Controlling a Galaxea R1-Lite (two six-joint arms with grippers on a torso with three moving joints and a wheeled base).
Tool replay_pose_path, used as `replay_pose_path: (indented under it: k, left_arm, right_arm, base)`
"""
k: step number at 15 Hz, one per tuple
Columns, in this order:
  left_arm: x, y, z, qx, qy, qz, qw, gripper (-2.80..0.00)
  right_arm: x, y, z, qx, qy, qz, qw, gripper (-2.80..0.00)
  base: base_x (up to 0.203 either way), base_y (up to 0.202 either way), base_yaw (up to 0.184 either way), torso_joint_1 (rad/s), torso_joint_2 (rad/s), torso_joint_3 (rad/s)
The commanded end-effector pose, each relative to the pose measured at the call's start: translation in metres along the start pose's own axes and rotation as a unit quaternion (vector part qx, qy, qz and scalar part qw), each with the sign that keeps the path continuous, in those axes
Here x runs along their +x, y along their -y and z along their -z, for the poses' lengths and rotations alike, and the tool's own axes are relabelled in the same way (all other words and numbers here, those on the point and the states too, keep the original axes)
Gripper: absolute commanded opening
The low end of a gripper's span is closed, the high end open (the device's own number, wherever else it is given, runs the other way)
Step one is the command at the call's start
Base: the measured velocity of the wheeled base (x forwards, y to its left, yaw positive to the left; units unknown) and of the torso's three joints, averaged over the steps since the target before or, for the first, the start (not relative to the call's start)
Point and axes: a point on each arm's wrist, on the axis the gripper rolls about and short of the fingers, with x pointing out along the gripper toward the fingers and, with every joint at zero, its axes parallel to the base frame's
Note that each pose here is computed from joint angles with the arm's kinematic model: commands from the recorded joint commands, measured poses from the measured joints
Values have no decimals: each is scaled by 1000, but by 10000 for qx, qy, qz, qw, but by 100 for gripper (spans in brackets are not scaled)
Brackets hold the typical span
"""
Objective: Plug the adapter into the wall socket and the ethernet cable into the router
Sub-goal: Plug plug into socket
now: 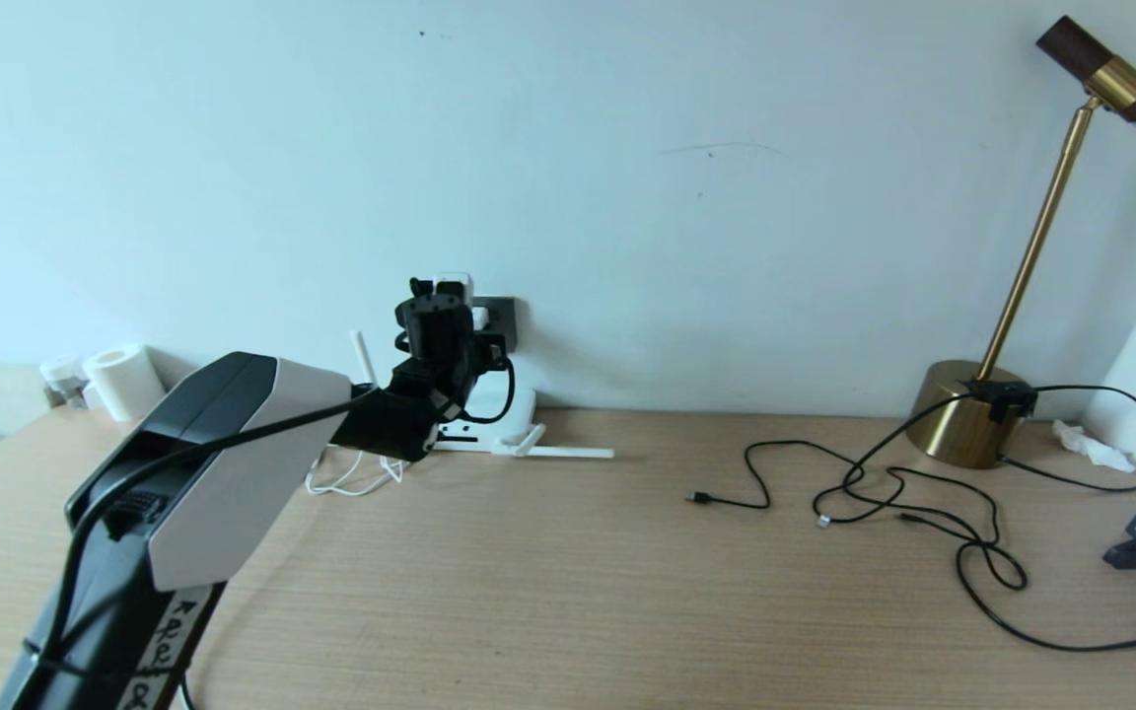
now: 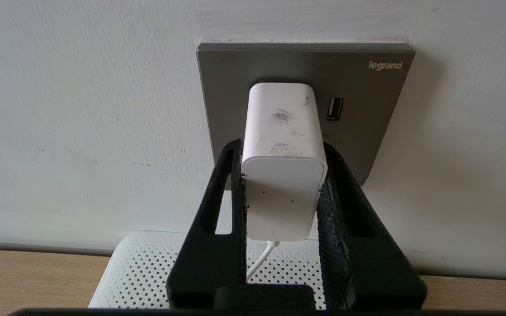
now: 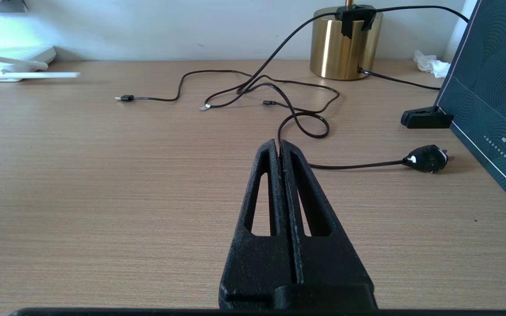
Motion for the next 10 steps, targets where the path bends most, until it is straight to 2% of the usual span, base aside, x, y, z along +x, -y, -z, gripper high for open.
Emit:
replay_pose_path:
  k: [1,10]
  left_arm:
    - [0,-1,2,7,-15,-23,10000,-280]
    - [0,-7,-5,11,20,-46,10000,-280]
  right_arm:
    - [1,0,3,1,-51,3,10000,-280]
    - [1,0,3,1,-51,3,10000,-280]
  base:
    - [0,0,0,0,0,0]
    - [0,0,0,0,0,0]
